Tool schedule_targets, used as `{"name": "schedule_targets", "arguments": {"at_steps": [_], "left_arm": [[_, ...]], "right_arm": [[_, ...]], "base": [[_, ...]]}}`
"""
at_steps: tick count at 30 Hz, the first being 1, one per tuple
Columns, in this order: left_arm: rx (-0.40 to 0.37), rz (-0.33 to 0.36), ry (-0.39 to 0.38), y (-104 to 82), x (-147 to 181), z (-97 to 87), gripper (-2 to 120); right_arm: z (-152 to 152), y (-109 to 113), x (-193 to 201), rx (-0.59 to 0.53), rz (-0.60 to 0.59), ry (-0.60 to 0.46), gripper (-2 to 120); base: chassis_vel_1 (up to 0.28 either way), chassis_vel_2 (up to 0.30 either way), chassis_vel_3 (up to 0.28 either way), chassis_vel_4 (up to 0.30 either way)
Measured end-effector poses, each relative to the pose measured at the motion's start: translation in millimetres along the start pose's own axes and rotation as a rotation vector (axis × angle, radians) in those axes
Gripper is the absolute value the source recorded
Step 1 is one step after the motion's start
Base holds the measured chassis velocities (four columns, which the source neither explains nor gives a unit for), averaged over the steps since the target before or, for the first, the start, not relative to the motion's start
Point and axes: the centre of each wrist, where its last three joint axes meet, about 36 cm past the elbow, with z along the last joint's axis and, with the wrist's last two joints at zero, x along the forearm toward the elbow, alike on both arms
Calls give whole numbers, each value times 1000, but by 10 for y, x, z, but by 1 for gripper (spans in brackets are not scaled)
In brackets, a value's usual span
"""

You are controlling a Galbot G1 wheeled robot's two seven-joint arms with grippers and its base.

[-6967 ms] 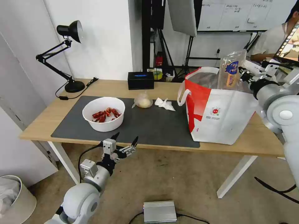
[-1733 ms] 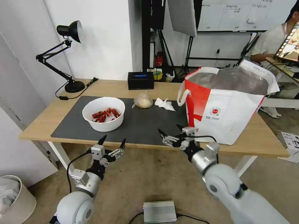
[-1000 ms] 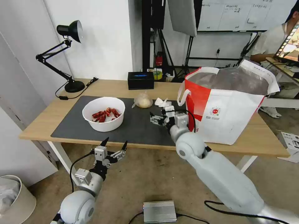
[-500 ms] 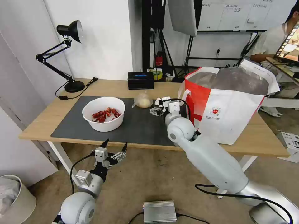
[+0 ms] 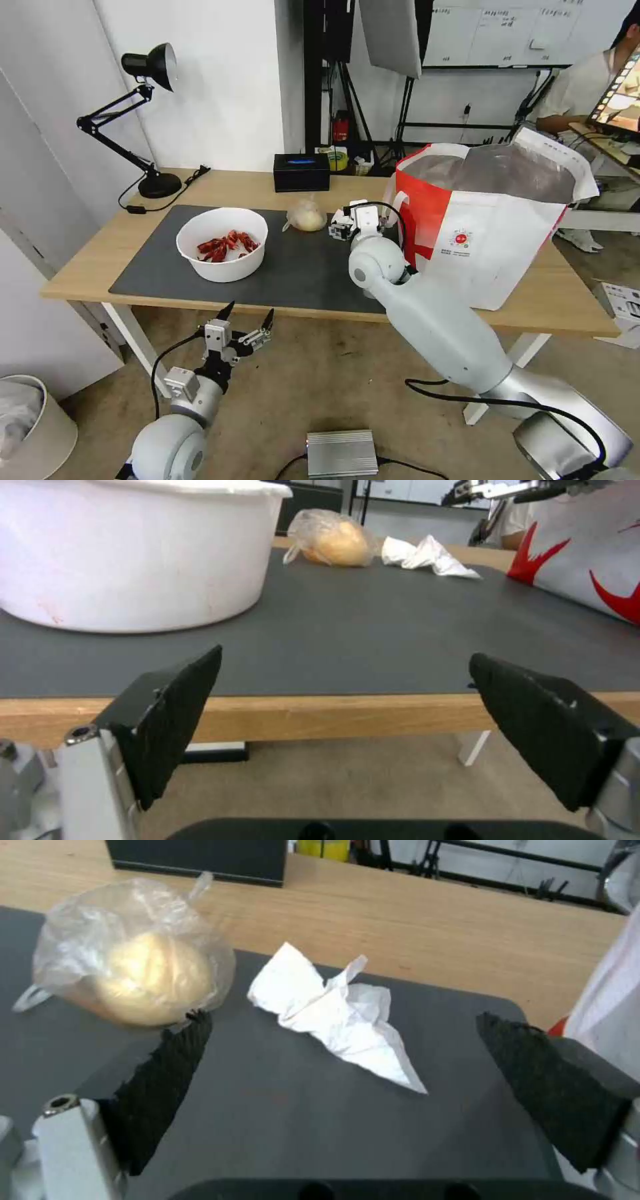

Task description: Pick up the trash from the table and place it into the takeout bag.

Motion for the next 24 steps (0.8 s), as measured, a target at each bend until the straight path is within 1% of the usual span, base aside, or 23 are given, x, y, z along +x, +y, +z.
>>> {"name": "schedule_targets", "arguments": {"at_steps": [8,17,24], "left_arm": [[-4,3,0,4,6,-7,100],[-5,3,0,6,12,-10,100],[-4,4,4,0,28,-1,100]], "right_arm": [[-126,35,-113,-9,25,4,100],[-271,139,-296,-12,44,29,100],[-396,119,-475,-11,48,54,100]], "base": [[0,0,0,0],[0,0,0,0],[0,0,0,0]]}}
